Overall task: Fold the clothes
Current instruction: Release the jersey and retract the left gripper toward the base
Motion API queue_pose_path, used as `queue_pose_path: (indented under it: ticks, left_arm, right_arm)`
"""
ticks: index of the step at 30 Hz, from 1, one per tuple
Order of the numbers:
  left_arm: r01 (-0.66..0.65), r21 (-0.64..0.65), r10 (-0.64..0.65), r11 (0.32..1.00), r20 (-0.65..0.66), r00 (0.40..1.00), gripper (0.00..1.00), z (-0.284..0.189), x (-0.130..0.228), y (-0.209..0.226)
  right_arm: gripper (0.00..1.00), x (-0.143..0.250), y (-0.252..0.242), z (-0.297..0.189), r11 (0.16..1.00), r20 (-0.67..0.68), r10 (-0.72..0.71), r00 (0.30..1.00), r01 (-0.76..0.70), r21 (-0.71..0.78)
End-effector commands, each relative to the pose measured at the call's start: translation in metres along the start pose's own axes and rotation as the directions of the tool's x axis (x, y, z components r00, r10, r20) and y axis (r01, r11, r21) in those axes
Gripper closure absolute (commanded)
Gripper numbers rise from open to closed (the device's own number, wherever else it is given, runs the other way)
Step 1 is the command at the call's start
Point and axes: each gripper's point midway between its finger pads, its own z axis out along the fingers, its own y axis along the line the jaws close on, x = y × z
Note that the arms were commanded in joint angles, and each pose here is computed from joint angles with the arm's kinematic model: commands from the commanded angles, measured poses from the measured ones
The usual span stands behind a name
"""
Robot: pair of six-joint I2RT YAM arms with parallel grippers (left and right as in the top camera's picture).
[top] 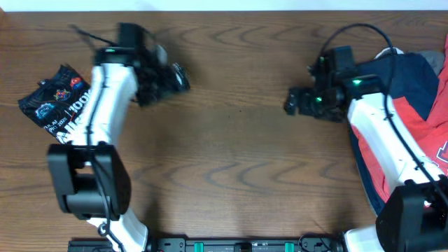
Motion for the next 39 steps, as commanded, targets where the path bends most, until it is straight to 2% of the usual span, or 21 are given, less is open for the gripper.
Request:
queue_pose_path:
  ticks: [1,6,9,11,14,16,19,21,24,28,33,36,39]
  left_arm:
    - [-0.050,-0.190,0.023,0.980,-0.142,0.990,0.02,0.000,0.038,0.023]
    - [-0.059,-0.259,-0.045,0.964,-0.378,0.925,0.02,-0.018,0.101,0.030]
    - [-0.057,-0.274,-0.068,0.960,-0.427,0.901,0.02,-0.028,0.119,0.033]
    - [-0.054,-0.272,-0.067,0.961,-0.416,0.907,0.02,-0.033,0.127,0.034]
    - [-0.038,-0.262,-0.057,0.964,-0.345,0.937,0.02,-0.039,0.134,0.034]
    - [-0.040,-0.248,-0.026,0.968,-0.256,0.966,0.02,-0.042,0.135,0.036]
    - [-0.067,-0.223,0.053,0.972,-0.071,0.996,0.02,-0.048,0.135,0.037]
    - [-0.155,-0.189,0.169,0.970,0.058,0.984,0.02,-0.054,0.136,0.030]
    - [-0.278,-0.146,0.311,0.949,0.307,0.899,0.02,-0.070,0.146,0.014]
    - [-0.359,-0.103,0.354,0.927,0.552,0.755,0.02,-0.097,0.162,0.002]
    - [-0.400,-0.084,0.328,0.912,0.734,0.595,0.02,-0.139,0.185,0.001]
    - [-0.416,-0.079,0.311,0.906,0.791,0.527,0.02,-0.155,0.195,0.001]
    - [-0.424,-0.078,0.302,0.902,0.817,0.492,0.02,-0.162,0.200,0.001]
  right_arm:
    - [0.01,0.018,-0.023,-0.009,0.999,-0.077,0.020,0.997,-0.018,0.030]
    - [0.01,0.059,-0.046,-0.020,0.993,-0.246,0.098,0.964,-0.079,0.085]
    - [0.01,0.077,-0.051,-0.027,0.990,-0.316,0.120,0.941,-0.090,0.106]
    - [0.01,0.085,-0.052,-0.032,0.989,-0.335,0.126,0.934,-0.093,0.113]
    - [0.01,0.091,-0.051,-0.040,0.990,-0.312,0.120,0.943,-0.090,0.107]
    - [0.01,0.088,-0.049,-0.046,0.993,-0.239,0.103,0.965,-0.084,0.088]
    - [0.01,0.081,-0.047,-0.059,0.994,-0.063,0.090,0.994,-0.086,0.069]
    - [0.01,0.077,-0.052,-0.070,0.992,0.092,0.079,0.993,-0.087,0.091]
    - [0.01,0.075,-0.062,-0.096,0.985,0.352,0.053,0.935,-0.107,0.138]
    - [0.01,0.079,-0.063,-0.132,0.990,0.590,0.014,0.807,-0.092,0.103]
    - [0.01,0.100,-0.061,-0.161,0.996,0.701,0.013,0.713,-0.070,0.053]
    - [0.01,0.106,-0.060,-0.172,0.998,0.739,0.015,0.674,-0.058,0.033]
    - [0.01,0.109,-0.060,-0.177,0.998,0.753,0.016,0.658,-0.054,0.026]
